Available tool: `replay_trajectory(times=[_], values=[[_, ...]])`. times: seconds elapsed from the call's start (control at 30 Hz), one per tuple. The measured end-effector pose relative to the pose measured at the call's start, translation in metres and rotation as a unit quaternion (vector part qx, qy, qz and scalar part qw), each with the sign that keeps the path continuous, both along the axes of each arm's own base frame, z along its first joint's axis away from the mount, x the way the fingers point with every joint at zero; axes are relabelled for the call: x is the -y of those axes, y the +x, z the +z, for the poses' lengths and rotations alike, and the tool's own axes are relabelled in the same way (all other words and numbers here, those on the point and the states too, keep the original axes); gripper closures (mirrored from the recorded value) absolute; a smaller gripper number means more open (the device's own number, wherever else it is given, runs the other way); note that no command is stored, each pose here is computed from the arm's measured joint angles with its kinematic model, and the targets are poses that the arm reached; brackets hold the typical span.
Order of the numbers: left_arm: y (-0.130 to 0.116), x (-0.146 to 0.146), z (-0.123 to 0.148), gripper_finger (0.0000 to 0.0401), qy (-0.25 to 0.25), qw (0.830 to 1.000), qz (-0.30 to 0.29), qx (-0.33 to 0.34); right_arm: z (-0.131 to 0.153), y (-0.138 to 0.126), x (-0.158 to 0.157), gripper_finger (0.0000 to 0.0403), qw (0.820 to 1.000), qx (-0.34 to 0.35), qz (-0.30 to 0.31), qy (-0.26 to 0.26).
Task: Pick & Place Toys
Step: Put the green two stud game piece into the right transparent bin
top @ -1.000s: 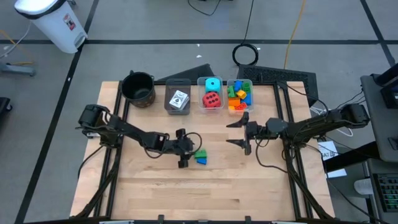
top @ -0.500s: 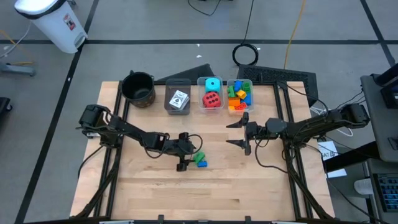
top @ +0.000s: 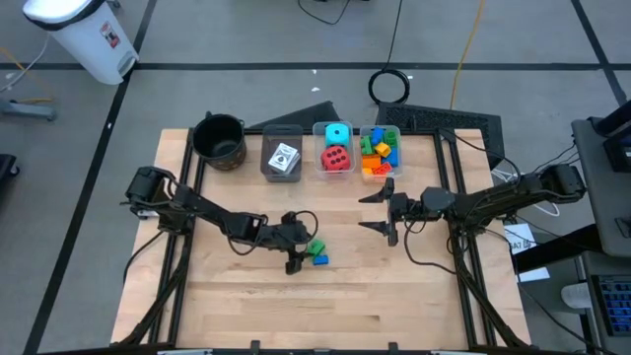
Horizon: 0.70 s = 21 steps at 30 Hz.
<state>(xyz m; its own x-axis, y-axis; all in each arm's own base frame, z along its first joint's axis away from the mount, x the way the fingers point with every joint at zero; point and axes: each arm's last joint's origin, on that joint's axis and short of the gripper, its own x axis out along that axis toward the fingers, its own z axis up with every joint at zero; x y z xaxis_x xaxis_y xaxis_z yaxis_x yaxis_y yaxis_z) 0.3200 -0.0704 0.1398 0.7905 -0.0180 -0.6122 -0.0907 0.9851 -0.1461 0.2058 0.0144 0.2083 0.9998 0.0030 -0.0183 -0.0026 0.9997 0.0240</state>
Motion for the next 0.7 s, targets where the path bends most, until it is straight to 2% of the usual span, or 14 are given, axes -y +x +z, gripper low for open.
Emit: replay_trajectory(times=[0.7], values=[[0.009, -0.012, -0.021, 0.0116, -0.05, 0.997, 0.047, -0.021, 0.0, 0.0, 0.0, 0.0124, 1.0, 0.001, 0.0, 0.007]])
